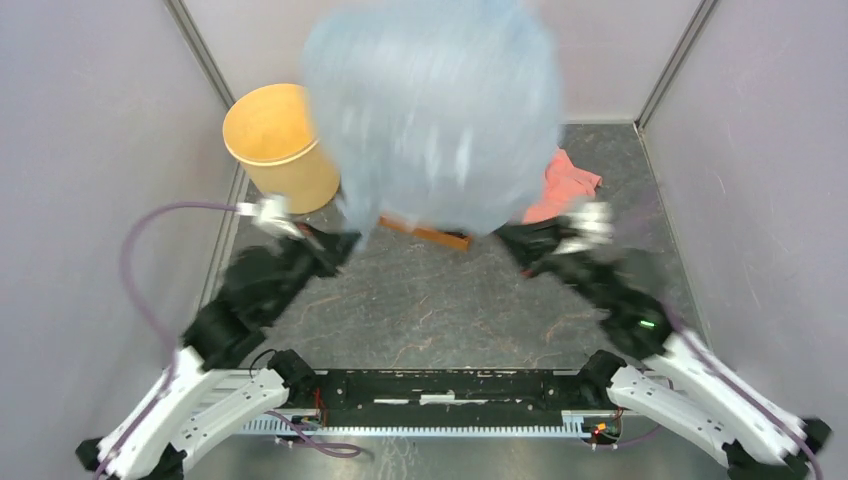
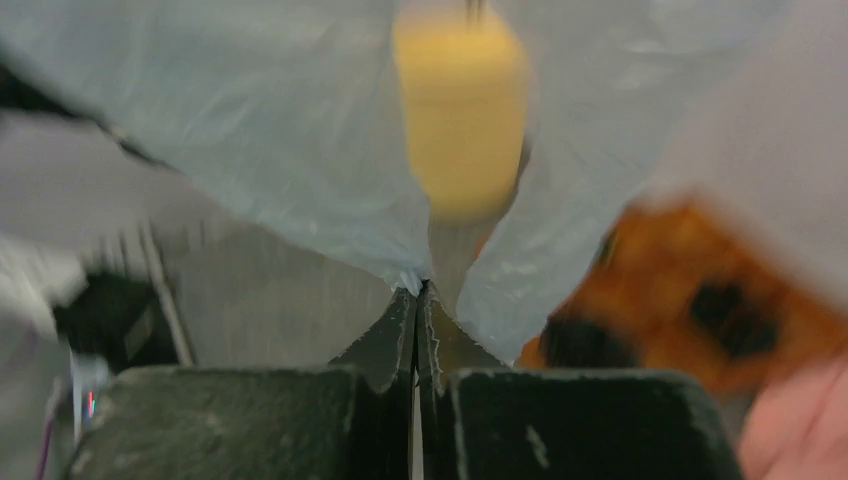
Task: Put the trash bags into the trash bin
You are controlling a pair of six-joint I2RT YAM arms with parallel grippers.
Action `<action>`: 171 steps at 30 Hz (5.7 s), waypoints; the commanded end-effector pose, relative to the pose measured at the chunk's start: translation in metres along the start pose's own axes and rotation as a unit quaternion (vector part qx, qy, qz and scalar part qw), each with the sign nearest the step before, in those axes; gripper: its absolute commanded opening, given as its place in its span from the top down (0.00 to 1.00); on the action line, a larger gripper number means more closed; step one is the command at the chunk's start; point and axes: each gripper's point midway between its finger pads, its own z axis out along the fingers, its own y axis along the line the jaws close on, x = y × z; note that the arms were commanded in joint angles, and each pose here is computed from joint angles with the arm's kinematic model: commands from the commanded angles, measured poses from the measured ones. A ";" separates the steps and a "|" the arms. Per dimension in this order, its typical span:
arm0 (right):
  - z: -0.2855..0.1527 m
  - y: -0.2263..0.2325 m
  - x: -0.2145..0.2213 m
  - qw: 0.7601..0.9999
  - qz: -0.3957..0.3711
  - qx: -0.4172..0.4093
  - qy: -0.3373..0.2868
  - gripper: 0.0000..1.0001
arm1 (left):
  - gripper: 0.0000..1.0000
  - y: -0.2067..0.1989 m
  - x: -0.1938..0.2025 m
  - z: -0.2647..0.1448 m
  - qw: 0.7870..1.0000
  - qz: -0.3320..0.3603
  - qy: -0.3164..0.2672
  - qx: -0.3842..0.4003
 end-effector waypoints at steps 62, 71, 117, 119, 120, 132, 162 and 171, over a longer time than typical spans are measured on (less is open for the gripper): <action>0.012 0.005 0.160 0.964 0.074 -0.016 0.253 0.99 | 0.98 0.080 -0.011 -0.051 0.974 0.029 0.005 -0.227; 0.030 0.001 0.127 0.971 0.054 -0.017 0.232 1.00 | 0.98 0.021 -0.013 -0.040 0.993 0.068 0.046 -0.084; 0.089 0.044 0.184 0.958 0.223 -0.066 0.168 0.34 | 0.98 -0.035 0.086 0.090 0.976 0.000 0.214 0.034; 0.091 0.042 0.189 0.960 0.214 -0.053 0.172 0.33 | 0.98 -0.035 0.085 0.090 0.976 -0.001 0.214 0.034; 0.092 0.041 0.190 0.961 0.211 -0.047 0.171 0.33 | 0.98 -0.035 0.085 0.090 0.976 -0.001 0.214 0.034; 0.092 0.022 0.215 0.965 0.180 0.042 0.184 0.99 | 0.91 -0.034 0.077 0.085 0.977 0.014 0.210 0.026; -0.057 -0.031 0.136 0.976 -0.025 0.123 0.179 0.99 | 0.09 0.225 -0.092 0.204 0.794 0.318 0.140 -0.499; -0.059 -0.035 0.137 0.975 -0.038 0.131 0.177 0.99 | 0.20 0.272 -0.079 0.213 0.794 0.304 0.187 -0.492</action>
